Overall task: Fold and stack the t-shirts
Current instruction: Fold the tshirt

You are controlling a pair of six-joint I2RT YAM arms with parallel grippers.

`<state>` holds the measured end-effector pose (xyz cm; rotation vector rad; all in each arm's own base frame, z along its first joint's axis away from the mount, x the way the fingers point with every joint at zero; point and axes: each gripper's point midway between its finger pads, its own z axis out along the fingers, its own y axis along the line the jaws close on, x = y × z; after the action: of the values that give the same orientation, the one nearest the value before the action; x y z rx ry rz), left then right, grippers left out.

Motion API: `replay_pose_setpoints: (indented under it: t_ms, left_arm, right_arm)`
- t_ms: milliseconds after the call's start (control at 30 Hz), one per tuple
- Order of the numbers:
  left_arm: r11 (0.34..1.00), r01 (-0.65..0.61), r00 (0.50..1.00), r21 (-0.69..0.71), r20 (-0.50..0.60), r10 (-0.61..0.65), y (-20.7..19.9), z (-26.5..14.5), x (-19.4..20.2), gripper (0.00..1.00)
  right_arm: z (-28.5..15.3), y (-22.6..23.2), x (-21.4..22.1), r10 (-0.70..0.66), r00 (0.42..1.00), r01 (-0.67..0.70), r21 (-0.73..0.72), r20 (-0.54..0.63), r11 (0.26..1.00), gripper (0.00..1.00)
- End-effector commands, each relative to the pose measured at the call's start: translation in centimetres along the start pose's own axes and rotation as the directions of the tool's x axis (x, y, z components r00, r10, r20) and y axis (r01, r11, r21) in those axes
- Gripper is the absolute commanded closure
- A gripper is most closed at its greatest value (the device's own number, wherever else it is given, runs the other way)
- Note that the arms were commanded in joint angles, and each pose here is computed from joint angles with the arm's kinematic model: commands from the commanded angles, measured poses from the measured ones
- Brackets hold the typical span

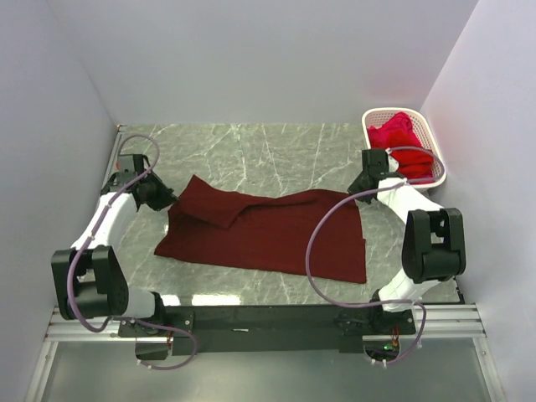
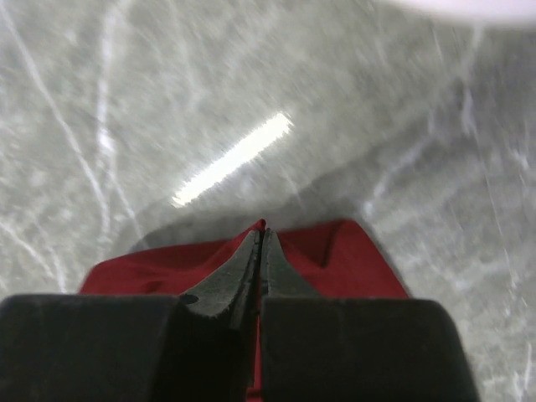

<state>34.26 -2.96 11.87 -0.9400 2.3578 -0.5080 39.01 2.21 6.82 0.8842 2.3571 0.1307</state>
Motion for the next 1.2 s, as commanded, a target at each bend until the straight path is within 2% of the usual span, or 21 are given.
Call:
replay_pose_setpoints:
  t_ms: [0, 433, 900, 1167]
  left_arm:
    - [0.997, 0.009, 0.998, 0.083, 0.064, -0.014, -2.1, -2.4, -2.3, 0.99]
    - [0.984, 0.092, 0.993, 0.15, 0.055, -0.102, -1.5, -4.8, -1.7, 0.99]
    - [0.972, 0.171, 0.985, 0.158, -0.036, -0.168, 0.7, -5.2, 1.6, 0.99]
    - [0.96, 0.195, 0.98, 0.199, -0.067, -0.185, 0.1, -6.4, 2.2, 0.99]
  right_arm:
    - [-1.0, -0.4, 0.0, 0.028, 0.999, -0.027, -0.012, 0.031, 1.0, 1.0]
    - [-2.7, -3.1, 1.2, 0.046, 0.998, -0.048, 0.025, 0.041, 0.999, 1.0]
    - [-4.5, -6.0, 4.3, 0.046, 0.999, -0.047, 0.045, 0.021, 0.998, 1.0]
    - [-5.2, -6.9, 5.3, 0.049, 0.999, -0.05, 0.042, 0.015, 0.998, 1.0]
